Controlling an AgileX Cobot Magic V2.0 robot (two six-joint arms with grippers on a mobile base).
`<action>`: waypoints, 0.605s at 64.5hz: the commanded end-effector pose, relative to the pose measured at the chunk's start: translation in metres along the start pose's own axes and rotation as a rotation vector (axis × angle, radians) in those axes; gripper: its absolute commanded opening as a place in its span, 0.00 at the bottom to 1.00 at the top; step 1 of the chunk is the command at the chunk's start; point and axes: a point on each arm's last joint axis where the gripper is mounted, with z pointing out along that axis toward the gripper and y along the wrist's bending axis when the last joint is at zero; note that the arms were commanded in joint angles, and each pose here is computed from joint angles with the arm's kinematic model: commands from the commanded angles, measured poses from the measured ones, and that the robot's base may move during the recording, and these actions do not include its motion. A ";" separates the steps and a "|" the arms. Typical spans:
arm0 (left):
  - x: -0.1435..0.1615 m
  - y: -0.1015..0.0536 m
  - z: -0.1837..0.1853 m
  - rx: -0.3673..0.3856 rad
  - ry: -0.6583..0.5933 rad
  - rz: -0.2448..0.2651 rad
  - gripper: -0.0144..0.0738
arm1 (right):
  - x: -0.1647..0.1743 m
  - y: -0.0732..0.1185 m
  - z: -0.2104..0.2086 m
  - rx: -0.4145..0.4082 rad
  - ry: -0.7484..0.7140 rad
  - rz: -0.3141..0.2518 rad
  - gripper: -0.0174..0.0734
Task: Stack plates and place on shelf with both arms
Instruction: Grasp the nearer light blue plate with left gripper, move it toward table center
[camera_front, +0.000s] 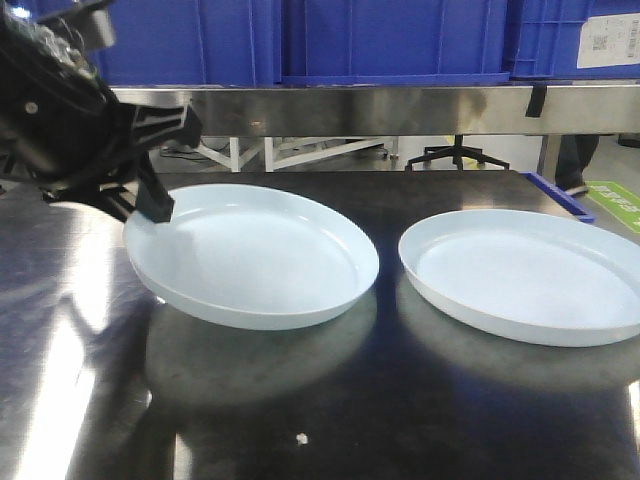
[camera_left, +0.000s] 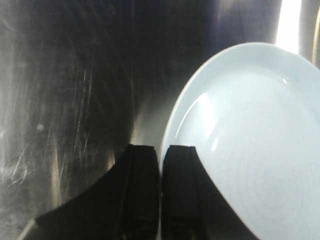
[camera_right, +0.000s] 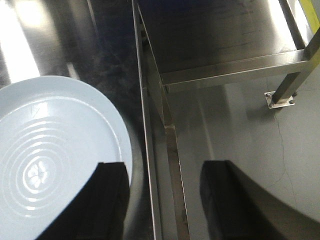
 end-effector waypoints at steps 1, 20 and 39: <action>-0.019 -0.009 -0.012 0.038 -0.119 -0.012 0.34 | -0.018 0.005 -0.009 -0.023 -0.116 -0.012 0.68; -0.020 -0.009 -0.011 0.034 -0.132 0.016 0.78 | -0.018 0.005 -0.009 -0.023 -0.116 -0.012 0.68; -0.043 0.004 -0.051 0.019 -0.234 -0.007 0.28 | -0.018 0.005 -0.009 -0.023 -0.115 -0.012 0.68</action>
